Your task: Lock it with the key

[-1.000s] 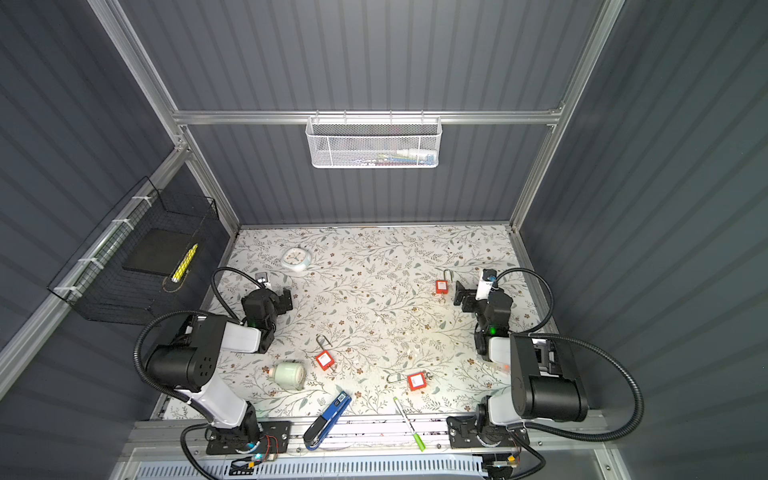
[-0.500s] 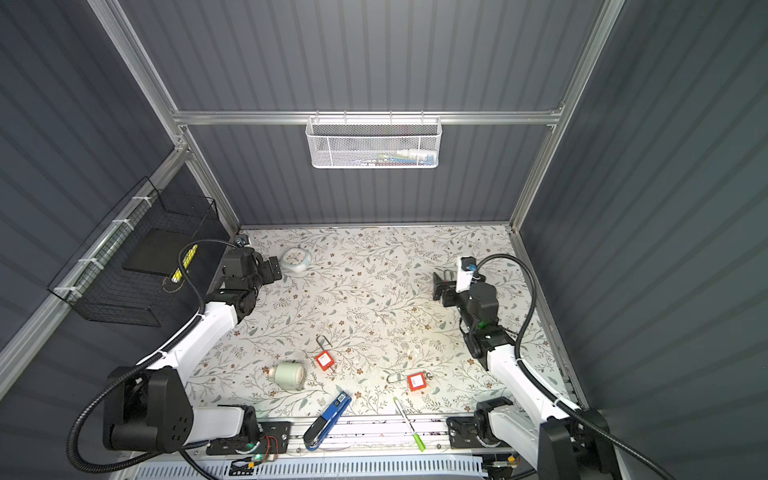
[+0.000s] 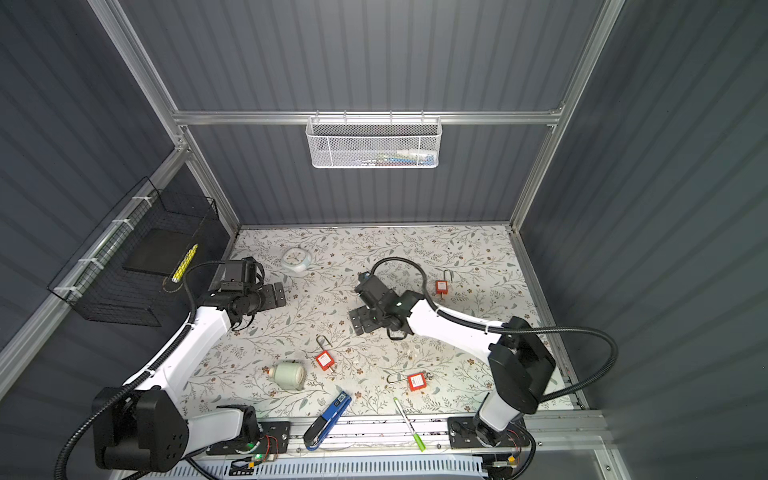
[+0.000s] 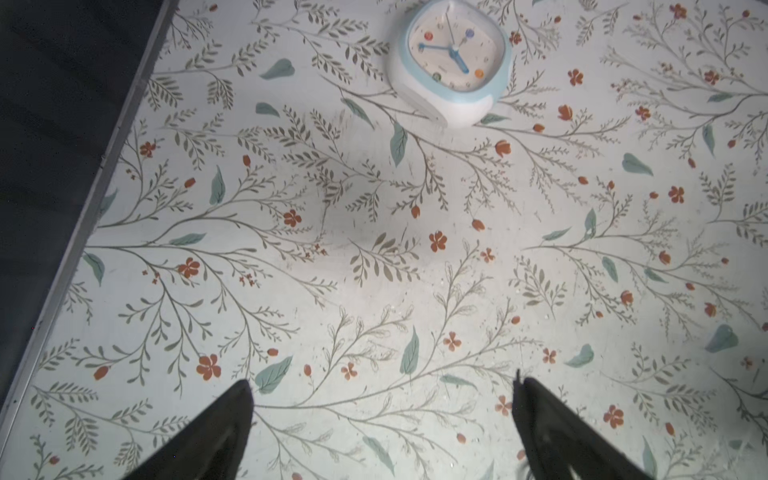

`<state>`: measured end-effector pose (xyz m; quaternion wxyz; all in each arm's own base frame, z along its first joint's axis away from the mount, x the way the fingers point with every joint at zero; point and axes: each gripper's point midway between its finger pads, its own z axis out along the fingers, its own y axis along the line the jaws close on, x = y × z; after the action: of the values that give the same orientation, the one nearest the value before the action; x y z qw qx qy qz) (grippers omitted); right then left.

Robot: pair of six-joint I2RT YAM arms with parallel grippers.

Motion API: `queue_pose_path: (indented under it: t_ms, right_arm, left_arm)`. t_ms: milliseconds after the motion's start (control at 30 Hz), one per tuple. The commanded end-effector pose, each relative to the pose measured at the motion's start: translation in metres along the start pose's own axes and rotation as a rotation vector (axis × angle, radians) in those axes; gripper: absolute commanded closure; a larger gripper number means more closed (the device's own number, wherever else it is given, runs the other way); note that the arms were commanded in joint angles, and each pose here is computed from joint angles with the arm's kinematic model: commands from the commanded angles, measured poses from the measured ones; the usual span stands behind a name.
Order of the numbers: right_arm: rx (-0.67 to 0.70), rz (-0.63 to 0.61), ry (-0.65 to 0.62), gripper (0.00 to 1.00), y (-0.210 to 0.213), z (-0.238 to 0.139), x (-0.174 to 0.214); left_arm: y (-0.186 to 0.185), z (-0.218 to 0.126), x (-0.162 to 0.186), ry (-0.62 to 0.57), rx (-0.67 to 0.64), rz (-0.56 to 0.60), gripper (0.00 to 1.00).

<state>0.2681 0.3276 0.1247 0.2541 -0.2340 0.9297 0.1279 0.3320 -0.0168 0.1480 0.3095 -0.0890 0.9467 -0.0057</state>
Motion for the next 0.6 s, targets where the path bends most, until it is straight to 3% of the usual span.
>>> queue_pose_path:
  t_ms: [0,133,300,567]
  right_arm:
    - [0.001,-0.025,0.188,0.01,0.031,0.0,0.037]
    - [-0.06,-0.176,0.245,0.03,0.08,0.011,0.046]
    - [-0.074,-0.302,0.276,0.04,0.108,0.023,0.053]
    - [-0.119,-0.344,0.303,0.08,0.12,0.043,0.065]
  left_arm:
    - [-0.009,-0.01,-0.001,0.038,0.048,-0.022,0.0]
    - [-0.017,-0.011,-0.004,0.067,0.086,-0.025,0.0]
    - [-0.027,-0.021,-0.01,0.084,0.133,-0.051,0.0]
    - [-0.038,-0.035,0.004,0.135,0.215,-0.086,0.0]
